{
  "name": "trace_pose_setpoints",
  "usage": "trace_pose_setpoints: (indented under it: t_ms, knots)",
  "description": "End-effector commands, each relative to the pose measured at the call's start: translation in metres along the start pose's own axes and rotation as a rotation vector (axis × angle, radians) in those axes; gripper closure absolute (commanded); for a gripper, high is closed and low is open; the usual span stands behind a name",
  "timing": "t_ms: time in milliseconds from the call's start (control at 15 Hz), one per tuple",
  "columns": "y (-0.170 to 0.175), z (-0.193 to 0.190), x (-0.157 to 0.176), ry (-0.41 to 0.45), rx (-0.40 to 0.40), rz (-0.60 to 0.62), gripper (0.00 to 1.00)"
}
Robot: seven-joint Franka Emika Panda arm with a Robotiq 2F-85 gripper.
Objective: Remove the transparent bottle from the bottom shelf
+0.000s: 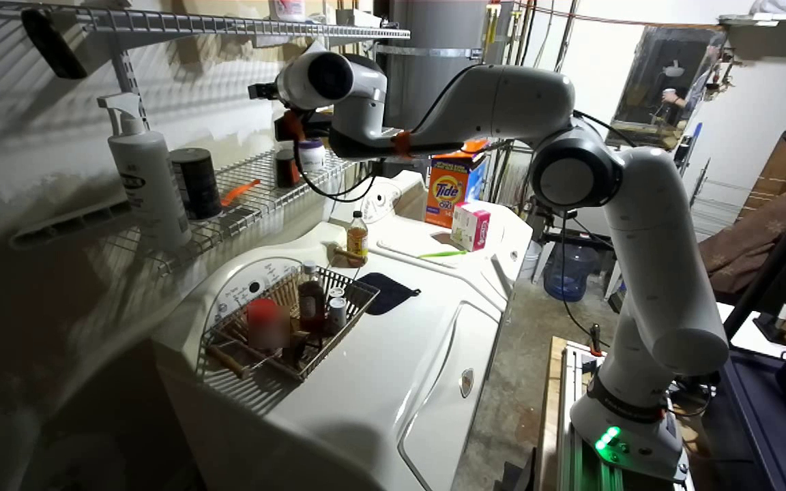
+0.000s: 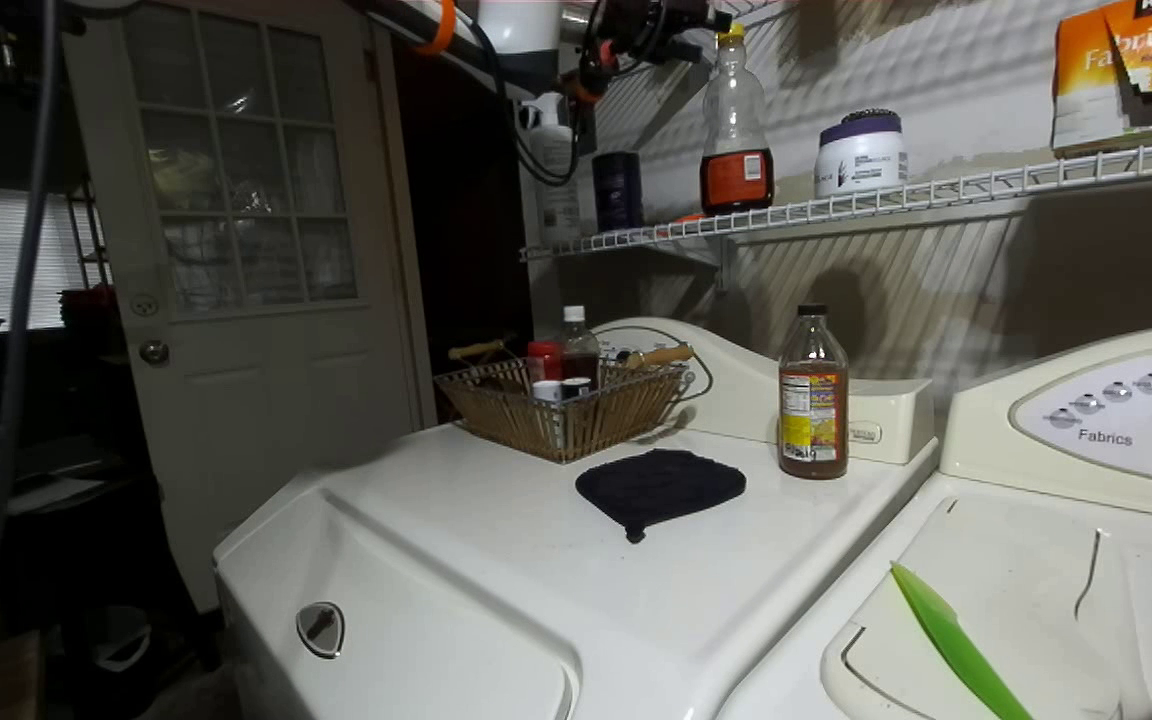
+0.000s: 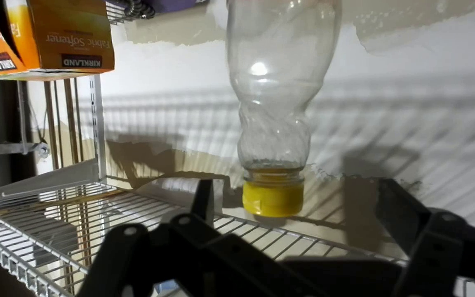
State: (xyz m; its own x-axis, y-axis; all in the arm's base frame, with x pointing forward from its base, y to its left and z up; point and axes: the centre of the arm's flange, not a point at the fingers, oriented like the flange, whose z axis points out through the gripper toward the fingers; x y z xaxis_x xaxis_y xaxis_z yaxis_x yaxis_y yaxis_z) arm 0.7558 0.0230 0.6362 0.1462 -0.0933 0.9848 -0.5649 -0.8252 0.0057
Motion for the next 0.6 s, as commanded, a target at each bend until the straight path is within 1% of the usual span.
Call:
trace_pose_setpoints:
  t_ms: [0, 67, 133, 200, 333, 533]
  knots:
    - [-0.011, 0.016, -0.003, 0.087, -0.003, 0.011, 0.00]
    - [-0.012, 0.019, -0.005, 0.106, -0.003, 0.013, 0.00]
    - [-0.012, 0.021, -0.006, 0.121, -0.004, 0.010, 0.09]
    - [-0.013, 0.023, -0.007, 0.136, -0.004, 0.009, 0.28]
    - [-0.013, 0.026, -0.010, 0.157, -0.006, 0.004, 0.41]
    - [-0.013, 0.030, -0.012, 0.179, -0.013, -0.011, 0.64]
